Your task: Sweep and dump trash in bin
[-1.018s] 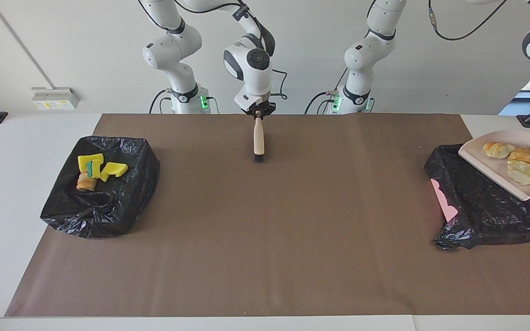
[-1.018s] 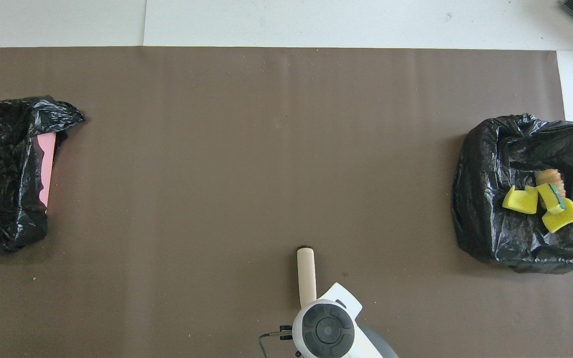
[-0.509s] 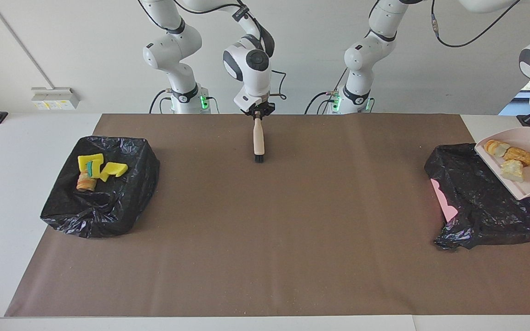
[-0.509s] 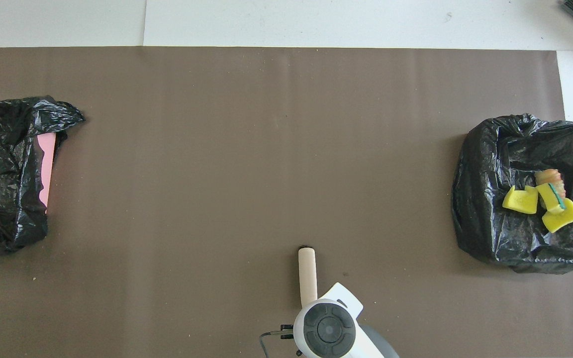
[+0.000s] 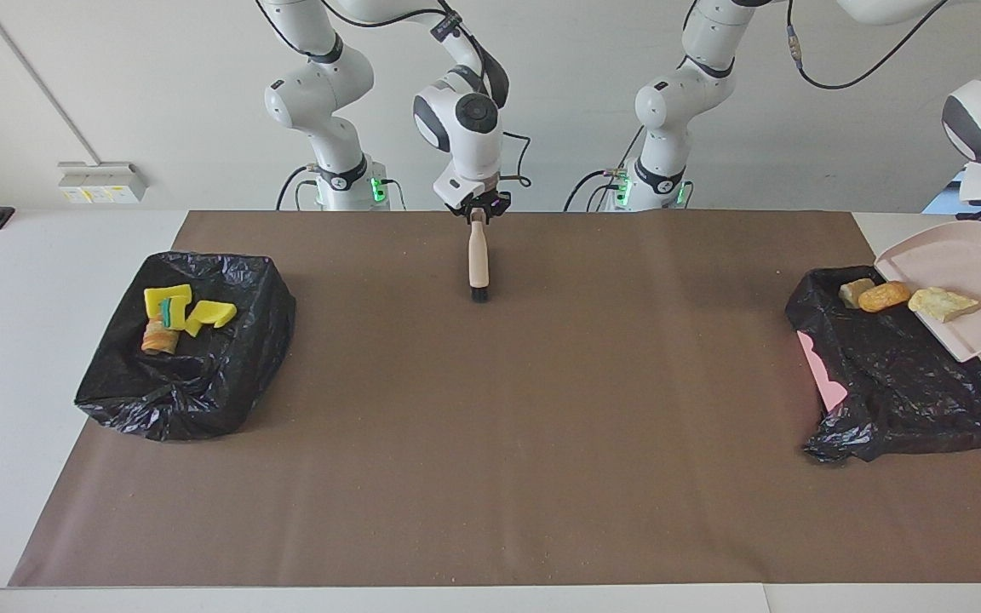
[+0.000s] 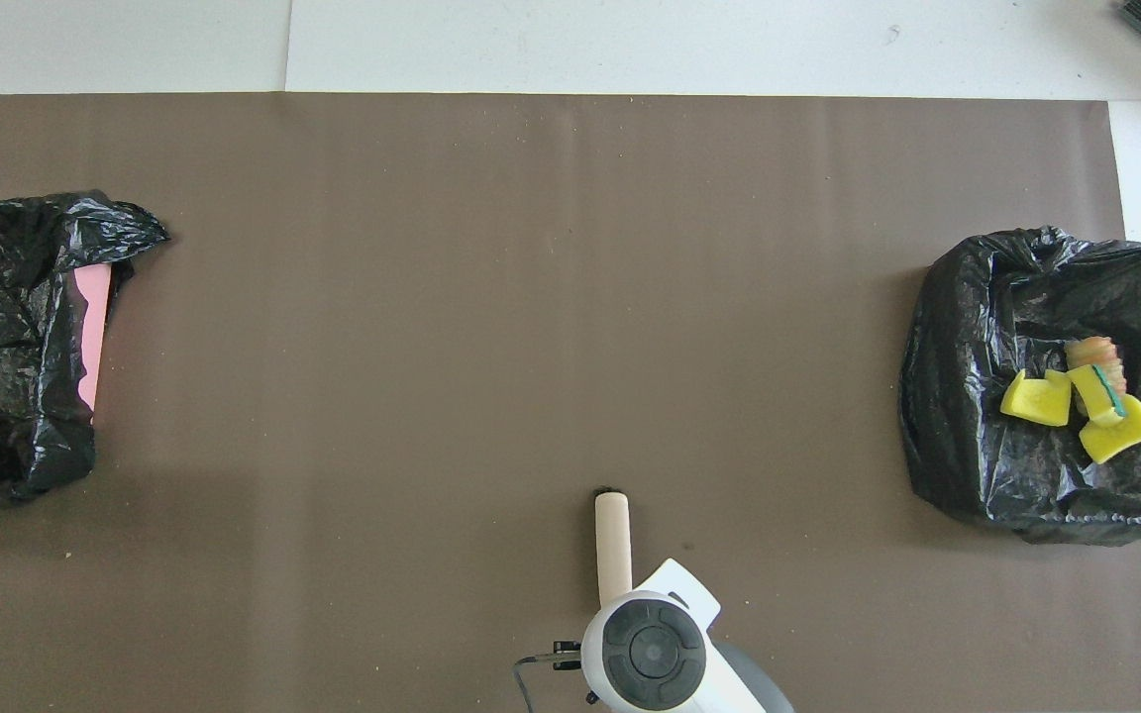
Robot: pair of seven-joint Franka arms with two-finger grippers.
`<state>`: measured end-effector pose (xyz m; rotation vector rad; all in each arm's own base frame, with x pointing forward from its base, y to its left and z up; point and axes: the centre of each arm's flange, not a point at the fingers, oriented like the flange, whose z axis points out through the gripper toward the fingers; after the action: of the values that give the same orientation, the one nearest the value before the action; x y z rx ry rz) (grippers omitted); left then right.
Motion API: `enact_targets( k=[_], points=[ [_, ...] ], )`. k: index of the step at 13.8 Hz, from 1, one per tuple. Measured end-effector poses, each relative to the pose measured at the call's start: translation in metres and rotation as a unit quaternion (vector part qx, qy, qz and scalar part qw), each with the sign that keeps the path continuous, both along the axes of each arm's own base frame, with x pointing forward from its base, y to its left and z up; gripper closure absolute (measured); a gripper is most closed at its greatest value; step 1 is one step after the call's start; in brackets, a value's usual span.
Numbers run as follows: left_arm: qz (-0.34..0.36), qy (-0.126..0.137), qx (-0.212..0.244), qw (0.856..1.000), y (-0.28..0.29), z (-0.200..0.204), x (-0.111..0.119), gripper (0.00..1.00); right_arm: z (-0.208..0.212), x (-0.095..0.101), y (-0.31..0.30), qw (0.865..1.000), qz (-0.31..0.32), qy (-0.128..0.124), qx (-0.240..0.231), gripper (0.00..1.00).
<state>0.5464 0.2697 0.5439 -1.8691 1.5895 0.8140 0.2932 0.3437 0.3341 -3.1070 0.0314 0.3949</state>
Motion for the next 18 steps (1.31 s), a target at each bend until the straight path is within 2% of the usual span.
enact_targets(
  k=[3, 4, 7, 9, 11, 14, 18],
  points=[
    [0.004, 0.017, 0.033, 0.999, -0.005, 0.014, -0.001, 0.69, 0.019, 0.024, 0.0, 1.0, -0.018, -0.015, 0.016, 0.1],
    [0.007, 0.025, 0.041, 0.999, -0.01, 0.017, -0.001, 0.69, 0.026, 0.034, -0.003, 0.999, -0.026, -0.02, 0.022, 0.01],
    [0.012, 0.024, 0.042, 0.999, -0.018, 0.022, 0.0, 0.69, 0.055, 0.07, -0.016, 0.997, -0.055, -0.036, 0.036, 0.0],
    [0.034, -0.008, -0.012, 0.999, -0.027, 0.021, -0.001, 0.69, 0.077, 0.096, -0.028, 0.995, -0.07, -0.054, 0.047, 0.0],
    [0.06, -0.036, -0.076, 0.995, -0.042, 0.016, -0.001, 0.69, 0.095, 0.113, -0.038, 0.993, -0.077, -0.073, 0.049, 0.0],
    [0.113, -0.079, -0.168, 0.976, -0.082, -0.002, 0.007, 0.69, 0.115, 0.133, -0.05, 0.991, -0.073, -0.108, 0.037, 0.0],
    [0.209, -0.13, -0.218, 0.944, -0.187, -0.043, 0.02, 0.69, 0.161, 0.169, -0.101, 0.989, -0.054, -0.133, 0.035, 0.0]
  ],
)
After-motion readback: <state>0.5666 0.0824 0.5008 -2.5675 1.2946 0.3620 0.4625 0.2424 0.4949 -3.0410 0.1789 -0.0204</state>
